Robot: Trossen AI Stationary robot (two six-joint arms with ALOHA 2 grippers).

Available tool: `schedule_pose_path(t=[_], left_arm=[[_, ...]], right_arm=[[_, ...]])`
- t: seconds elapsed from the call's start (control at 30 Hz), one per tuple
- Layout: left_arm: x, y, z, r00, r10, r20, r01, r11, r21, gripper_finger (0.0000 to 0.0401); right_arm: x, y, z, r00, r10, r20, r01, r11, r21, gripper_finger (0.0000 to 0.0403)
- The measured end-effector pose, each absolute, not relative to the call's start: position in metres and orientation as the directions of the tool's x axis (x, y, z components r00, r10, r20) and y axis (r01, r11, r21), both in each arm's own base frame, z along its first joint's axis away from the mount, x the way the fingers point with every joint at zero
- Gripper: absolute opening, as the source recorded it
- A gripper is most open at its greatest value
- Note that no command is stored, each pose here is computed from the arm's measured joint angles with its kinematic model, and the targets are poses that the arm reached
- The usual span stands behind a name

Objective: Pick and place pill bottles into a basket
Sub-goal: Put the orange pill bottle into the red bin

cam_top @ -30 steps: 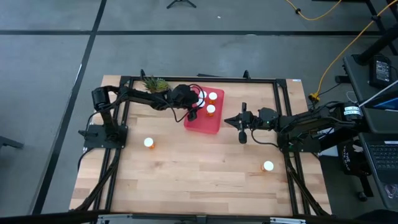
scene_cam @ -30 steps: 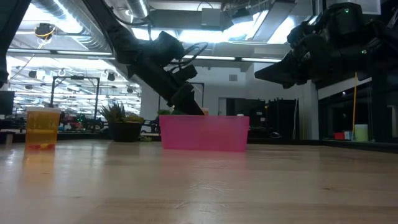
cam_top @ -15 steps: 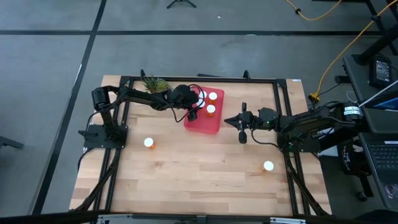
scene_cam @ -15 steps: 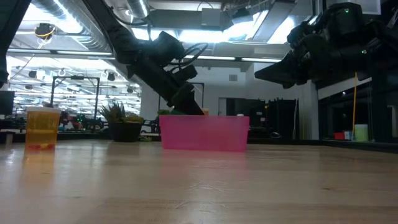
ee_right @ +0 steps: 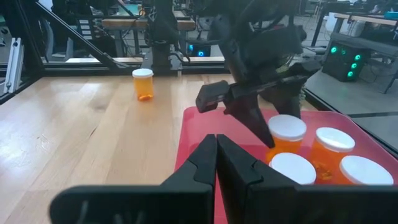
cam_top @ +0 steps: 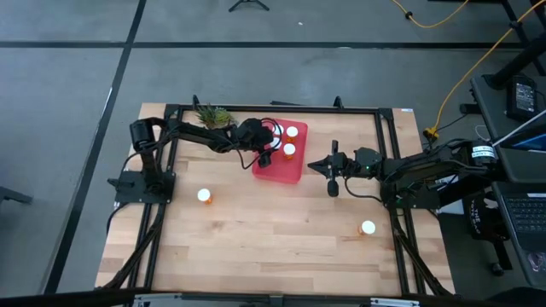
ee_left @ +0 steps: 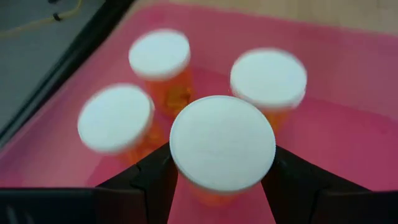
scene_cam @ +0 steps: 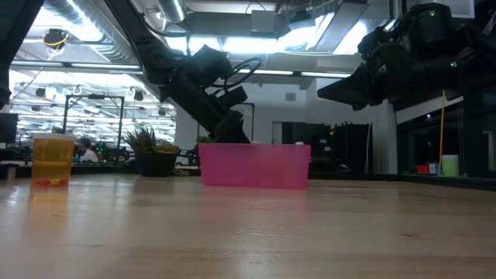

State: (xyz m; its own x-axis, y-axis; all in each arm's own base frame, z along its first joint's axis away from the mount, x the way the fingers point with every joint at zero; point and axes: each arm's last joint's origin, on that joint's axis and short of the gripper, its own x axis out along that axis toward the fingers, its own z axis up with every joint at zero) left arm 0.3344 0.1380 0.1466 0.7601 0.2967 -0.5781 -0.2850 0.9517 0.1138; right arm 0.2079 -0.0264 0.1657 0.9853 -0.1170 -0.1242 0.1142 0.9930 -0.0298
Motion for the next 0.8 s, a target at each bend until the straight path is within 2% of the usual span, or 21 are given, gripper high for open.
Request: schedule_pose_path(t=[0.8], left_arm=[[0.3348,0.1392,0.1403,0.75,0.294,-0.592,-0.29,0.951,0.106,0.0204]], right_arm=[[0.2079,-0.0265,0.1656,0.985,-0.117,-0.125,0.115,0.993,-0.029,0.0016]])
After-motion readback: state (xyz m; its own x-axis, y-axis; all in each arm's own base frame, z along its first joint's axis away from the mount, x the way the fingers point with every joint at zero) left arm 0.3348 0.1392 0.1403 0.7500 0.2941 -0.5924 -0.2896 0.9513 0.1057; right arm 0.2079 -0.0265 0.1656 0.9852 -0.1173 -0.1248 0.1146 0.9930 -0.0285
